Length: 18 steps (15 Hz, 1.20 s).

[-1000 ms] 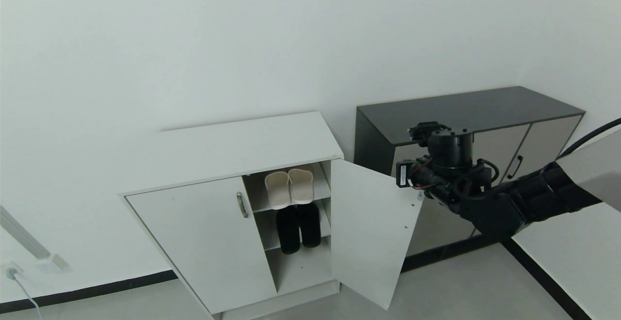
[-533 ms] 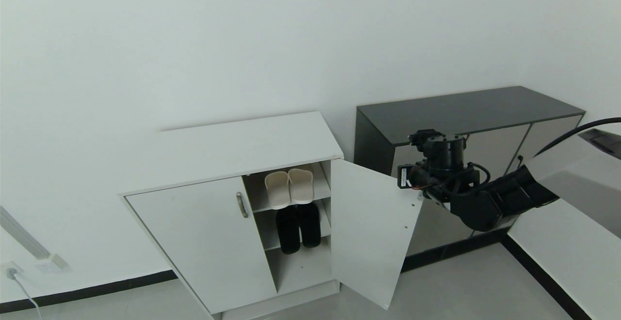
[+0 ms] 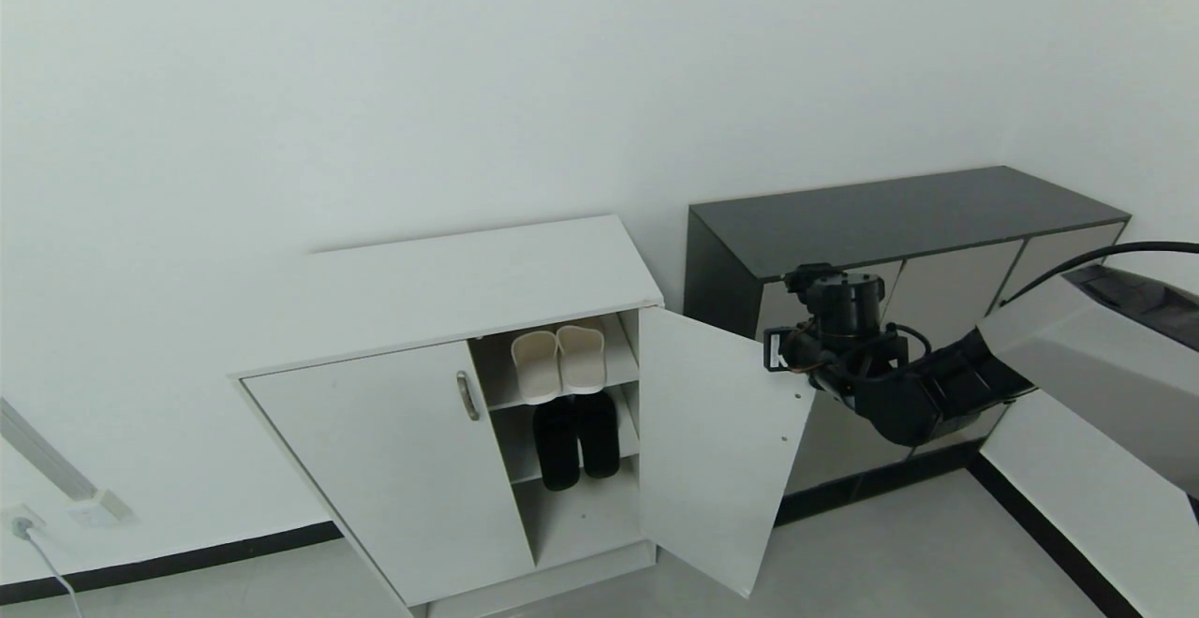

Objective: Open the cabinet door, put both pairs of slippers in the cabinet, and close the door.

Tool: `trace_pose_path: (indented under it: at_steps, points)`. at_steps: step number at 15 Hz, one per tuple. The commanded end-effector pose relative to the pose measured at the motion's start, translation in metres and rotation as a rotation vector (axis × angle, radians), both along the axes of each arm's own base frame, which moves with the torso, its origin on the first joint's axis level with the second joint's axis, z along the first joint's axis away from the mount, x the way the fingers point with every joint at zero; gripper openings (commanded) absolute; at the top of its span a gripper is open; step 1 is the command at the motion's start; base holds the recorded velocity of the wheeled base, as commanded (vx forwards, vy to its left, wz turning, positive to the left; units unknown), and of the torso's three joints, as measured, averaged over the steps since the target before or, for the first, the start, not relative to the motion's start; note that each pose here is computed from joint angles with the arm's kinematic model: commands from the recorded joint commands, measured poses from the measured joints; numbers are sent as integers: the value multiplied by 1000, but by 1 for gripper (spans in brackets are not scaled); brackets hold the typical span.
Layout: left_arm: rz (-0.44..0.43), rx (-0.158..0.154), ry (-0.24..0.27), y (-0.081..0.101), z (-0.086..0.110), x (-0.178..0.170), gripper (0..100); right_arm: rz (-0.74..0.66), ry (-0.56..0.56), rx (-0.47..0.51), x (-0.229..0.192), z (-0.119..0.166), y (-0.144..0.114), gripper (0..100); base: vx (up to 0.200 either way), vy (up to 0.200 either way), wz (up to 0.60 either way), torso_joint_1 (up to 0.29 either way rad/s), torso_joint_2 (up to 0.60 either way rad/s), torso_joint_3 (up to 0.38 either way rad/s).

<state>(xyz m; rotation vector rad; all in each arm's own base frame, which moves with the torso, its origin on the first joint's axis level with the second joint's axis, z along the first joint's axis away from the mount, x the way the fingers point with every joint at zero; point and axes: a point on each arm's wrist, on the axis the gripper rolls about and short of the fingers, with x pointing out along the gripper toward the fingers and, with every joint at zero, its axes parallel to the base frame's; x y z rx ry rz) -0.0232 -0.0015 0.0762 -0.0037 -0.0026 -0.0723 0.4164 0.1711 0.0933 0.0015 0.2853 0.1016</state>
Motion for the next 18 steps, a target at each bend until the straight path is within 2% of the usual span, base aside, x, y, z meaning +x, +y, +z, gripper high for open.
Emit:
trace_pose_path:
  at_steps: [1,7,11,13,15,18]
  points:
    - [0,-1,1,0,0,0,0,0,14,-6,1,-4,0,0,0,0,0,0,0,0]
    - [0,-1,1,0,0,0,0,16,59,-24,-9,4,5,0,0,0,0,0,0,0]
    - [0,-1,1,0,0,0,0,148,61,-24,-67,26,42,0,0,0,0,0,0,0]
    - [0,-1,1,0,0,0,0,195,42,-17,-89,40,50,0,0,0,0,0,0,0]
    - [2,-2,1,0,0,0,0,168,37,-17,-83,42,41,0,0,0,0,0,0,0]
    - [0,-1,1,0,0,0,0,53,37,-16,-38,30,9,0,0,0,0,0,0,0]
